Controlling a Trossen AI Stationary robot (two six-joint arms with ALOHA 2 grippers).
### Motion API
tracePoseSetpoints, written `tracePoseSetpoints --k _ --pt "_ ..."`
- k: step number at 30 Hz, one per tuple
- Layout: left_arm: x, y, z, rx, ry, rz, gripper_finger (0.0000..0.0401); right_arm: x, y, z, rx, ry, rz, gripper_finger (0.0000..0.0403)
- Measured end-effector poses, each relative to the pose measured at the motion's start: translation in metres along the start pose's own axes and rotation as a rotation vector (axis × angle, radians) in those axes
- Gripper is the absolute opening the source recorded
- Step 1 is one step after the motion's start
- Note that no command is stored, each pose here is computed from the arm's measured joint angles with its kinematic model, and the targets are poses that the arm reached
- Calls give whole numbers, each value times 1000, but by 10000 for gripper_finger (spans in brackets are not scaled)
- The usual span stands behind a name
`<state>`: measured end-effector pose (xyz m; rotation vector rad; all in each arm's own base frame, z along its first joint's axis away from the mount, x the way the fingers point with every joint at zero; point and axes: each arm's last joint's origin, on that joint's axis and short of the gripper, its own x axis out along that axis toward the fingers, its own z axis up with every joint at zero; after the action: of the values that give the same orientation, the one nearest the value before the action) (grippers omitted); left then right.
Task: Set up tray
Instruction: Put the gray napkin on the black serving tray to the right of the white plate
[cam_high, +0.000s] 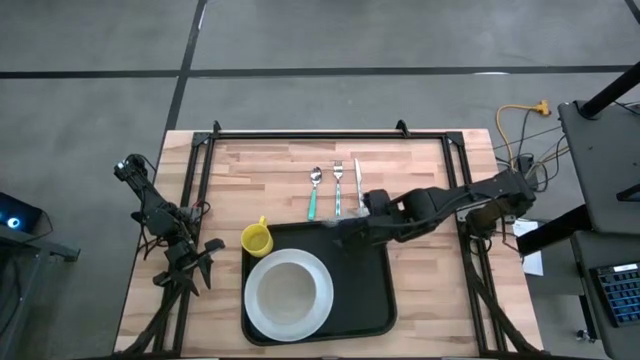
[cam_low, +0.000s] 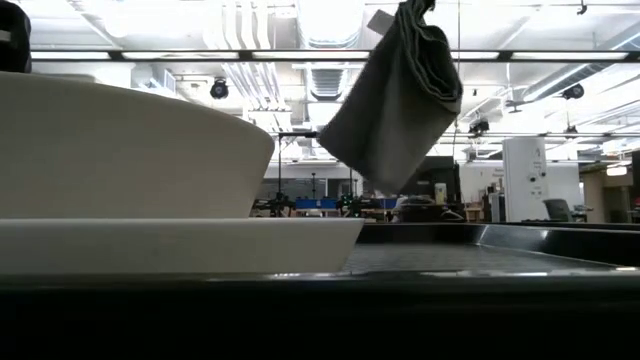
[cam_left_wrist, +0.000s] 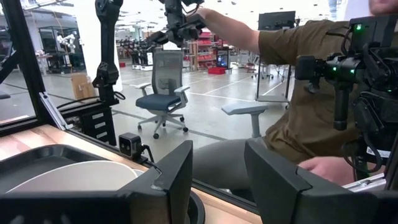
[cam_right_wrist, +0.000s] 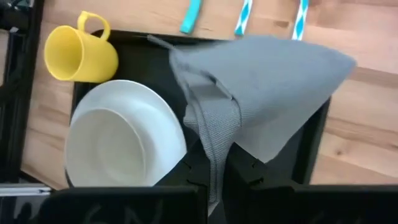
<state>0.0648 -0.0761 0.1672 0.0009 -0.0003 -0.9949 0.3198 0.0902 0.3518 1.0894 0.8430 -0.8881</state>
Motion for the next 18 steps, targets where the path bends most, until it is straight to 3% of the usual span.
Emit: tracePoseSetpoints --k 7,18 --pt "0 0 0 0 0 0 132 4 4 1 48 -4 -9 8" --pt "0 0 0 0 0 0 132 43 9 -2 156 -31 -146 8"
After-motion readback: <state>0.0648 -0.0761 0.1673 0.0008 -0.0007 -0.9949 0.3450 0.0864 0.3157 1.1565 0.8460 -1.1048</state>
